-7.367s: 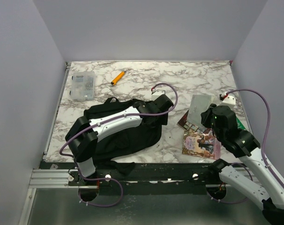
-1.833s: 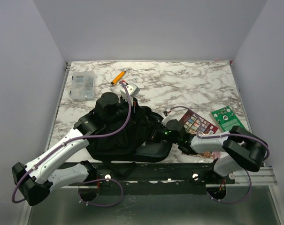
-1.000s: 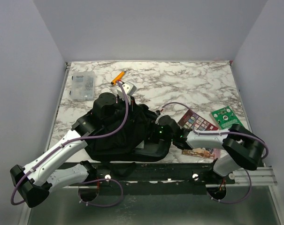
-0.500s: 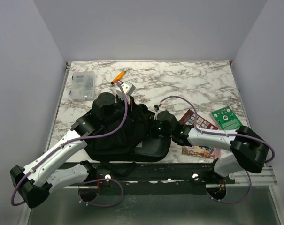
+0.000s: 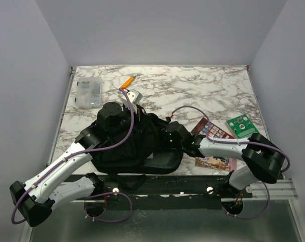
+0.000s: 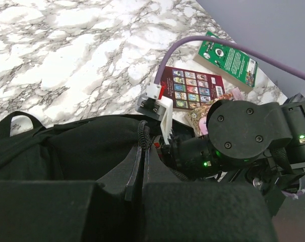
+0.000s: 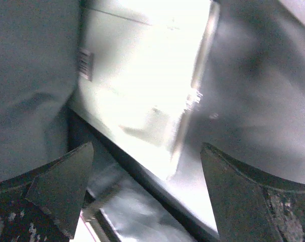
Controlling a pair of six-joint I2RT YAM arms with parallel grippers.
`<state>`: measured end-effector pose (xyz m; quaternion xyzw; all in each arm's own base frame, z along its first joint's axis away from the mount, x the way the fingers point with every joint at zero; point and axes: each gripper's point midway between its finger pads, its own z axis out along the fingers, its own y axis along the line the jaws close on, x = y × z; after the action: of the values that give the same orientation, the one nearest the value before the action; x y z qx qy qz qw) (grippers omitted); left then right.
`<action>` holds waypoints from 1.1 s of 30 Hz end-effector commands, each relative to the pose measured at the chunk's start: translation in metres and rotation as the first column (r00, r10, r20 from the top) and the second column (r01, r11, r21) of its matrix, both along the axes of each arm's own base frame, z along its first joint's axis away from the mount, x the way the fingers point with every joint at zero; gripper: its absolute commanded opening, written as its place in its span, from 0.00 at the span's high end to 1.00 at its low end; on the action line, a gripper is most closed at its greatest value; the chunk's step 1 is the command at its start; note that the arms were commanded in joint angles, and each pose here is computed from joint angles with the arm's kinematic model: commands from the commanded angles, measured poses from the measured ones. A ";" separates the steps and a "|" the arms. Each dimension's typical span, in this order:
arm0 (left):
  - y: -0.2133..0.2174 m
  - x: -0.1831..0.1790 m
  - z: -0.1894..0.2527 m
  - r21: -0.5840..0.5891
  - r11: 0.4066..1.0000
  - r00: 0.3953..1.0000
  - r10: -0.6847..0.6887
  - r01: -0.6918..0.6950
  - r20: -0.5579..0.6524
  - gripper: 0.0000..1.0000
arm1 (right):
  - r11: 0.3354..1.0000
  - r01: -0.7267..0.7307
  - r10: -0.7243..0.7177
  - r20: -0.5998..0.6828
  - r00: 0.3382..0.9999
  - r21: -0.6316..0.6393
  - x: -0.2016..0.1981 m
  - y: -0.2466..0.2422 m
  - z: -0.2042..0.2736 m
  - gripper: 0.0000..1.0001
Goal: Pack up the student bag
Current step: Place the book in the student bag.
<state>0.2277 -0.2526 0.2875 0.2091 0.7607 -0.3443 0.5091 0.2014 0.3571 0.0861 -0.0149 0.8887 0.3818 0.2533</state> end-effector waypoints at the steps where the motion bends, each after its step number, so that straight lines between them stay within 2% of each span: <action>1: -0.001 -0.002 0.021 -0.079 0.997 0.999 -0.009 0.013 0.052 1.00 | 0.999 0.031 -0.031 -0.038 0.999 0.023 -0.006 -0.005 -0.018 0.09; 5: -0.001 -0.003 0.018 -0.083 0.996 0.999 -0.012 0.015 0.040 1.00 | 0.996 -0.020 0.025 -0.050 0.998 0.089 -0.003 0.020 -0.018 0.13; 9: -0.002 -0.002 0.015 -0.076 0.997 0.999 -0.013 0.016 0.031 1.00 | 0.983 -0.083 0.095 -0.067 0.993 0.164 0.002 0.053 -0.012 0.24; 12: -0.001 -0.002 0.015 -0.074 0.997 0.999 -0.010 0.012 0.031 1.00 | 0.965 -0.122 0.136 -0.046 0.990 0.233 0.005 0.071 0.003 0.26; 15: 0.001 -0.003 0.014 -0.071 0.997 0.999 -0.003 0.005 0.032 1.00 | 0.964 -0.119 0.129 -0.028 0.991 0.237 0.008 0.072 0.009 0.26; 17: 0.003 -0.002 0.012 -0.069 0.998 0.999 0.006 -0.003 0.032 1.00 | 0.971 -0.110 0.118 -0.023 0.993 0.214 0.007 0.065 0.009 0.26; 18: 0.006 -0.002 0.007 -0.060 0.998 0.999 0.016 -0.014 0.030 1.00 | 0.993 -0.055 0.059 -0.030 0.998 0.107 0.005 0.036 -0.002 0.24; 22: 0.008 0.001 0.000 -0.049 0.998 0.999 0.027 -0.026 0.021 1.00 | 0.999 0.014 -0.014 0.011 1.000 -0.039 0.009 -0.008 -0.004 0.17; 27: 0.010 0.004 -0.010 -0.027 0.999 0.999 0.041 -0.041 0.009 1.00 | 0.972 0.104 -0.071 0.159 0.985 -0.210 0.018 -0.061 0.028 0.06; 33: 0.011 0.007 -0.027 -0.003 0.998 0.997 0.065 -0.065 -0.040 1.00 | 0.926 0.196 -0.114 0.255 0.960 -0.323 0.023 -0.104 0.063 0.04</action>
<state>0.2280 -0.2437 0.2649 0.1933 0.7727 -0.3397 0.5003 0.2202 0.3042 0.1505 -0.0243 0.8826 0.3124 0.3503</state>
